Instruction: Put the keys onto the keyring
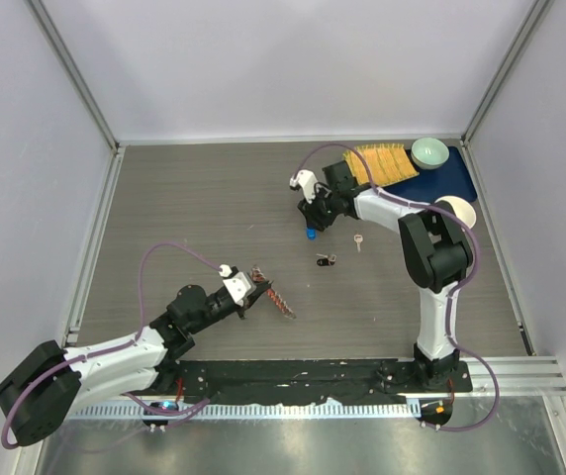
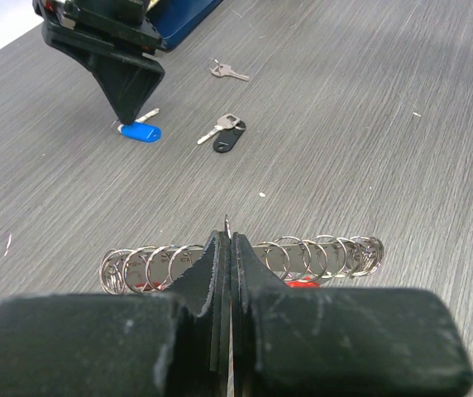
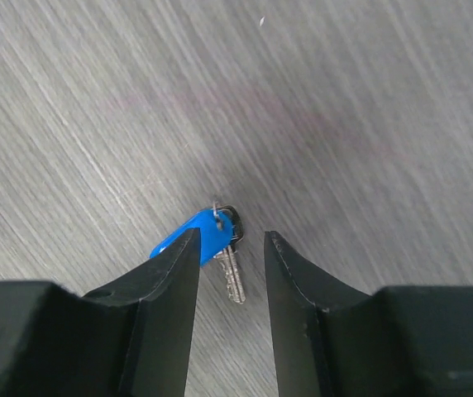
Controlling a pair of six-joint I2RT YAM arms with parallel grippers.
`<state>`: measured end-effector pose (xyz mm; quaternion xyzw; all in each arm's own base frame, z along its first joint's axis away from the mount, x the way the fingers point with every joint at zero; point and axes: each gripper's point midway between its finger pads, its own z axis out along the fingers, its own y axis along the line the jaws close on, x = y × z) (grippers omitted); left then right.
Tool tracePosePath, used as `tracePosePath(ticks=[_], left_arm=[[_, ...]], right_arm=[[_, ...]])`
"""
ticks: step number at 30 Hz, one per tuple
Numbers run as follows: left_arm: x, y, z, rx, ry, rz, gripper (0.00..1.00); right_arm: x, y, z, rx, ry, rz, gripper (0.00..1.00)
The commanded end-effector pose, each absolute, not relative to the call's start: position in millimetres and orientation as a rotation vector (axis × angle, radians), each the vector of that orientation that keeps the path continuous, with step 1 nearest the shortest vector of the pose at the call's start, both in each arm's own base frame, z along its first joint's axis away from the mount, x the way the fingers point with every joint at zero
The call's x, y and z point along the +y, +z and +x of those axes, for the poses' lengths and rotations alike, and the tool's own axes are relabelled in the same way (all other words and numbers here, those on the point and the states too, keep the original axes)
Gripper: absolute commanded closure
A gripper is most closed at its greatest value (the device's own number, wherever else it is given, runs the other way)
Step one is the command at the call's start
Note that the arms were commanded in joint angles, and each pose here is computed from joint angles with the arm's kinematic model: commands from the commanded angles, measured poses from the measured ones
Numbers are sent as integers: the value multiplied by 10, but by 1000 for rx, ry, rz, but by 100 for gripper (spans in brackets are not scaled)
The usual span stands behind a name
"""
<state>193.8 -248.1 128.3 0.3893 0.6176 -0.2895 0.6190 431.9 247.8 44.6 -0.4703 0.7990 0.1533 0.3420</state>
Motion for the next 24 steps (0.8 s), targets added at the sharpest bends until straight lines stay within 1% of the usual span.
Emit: tracePosePath(ticks=[1,11,15,16,20,23,24], left_arm=[[-2517,1489,1987,1350,-656,876,100],[-2520,1474,1987,1354,-657,879,100],[-2519,1475,1986,1352,-657,881,100],[-2521,1471,1984,1355,-658,881,100],[-2526,1472,1985,1354,-659,882,100],[-2530,1463,1980,1357,-662,884,100],[-2530,1461,1987,1358,-661,884,100]], right_arm=[[2559,495,4308,2041,443,-1296,58],[2610,486,4398,2024,445,-1301,60],[2607,483,4423,2022,439,-1301,64],[2611,474,4416,2024,441,-1303,67],[2604,441,4390,2031,446,-1310,70],[2613,430,4375,2028,456,-1318,78],[2612,410,4368,2031,458,-1321,78]])
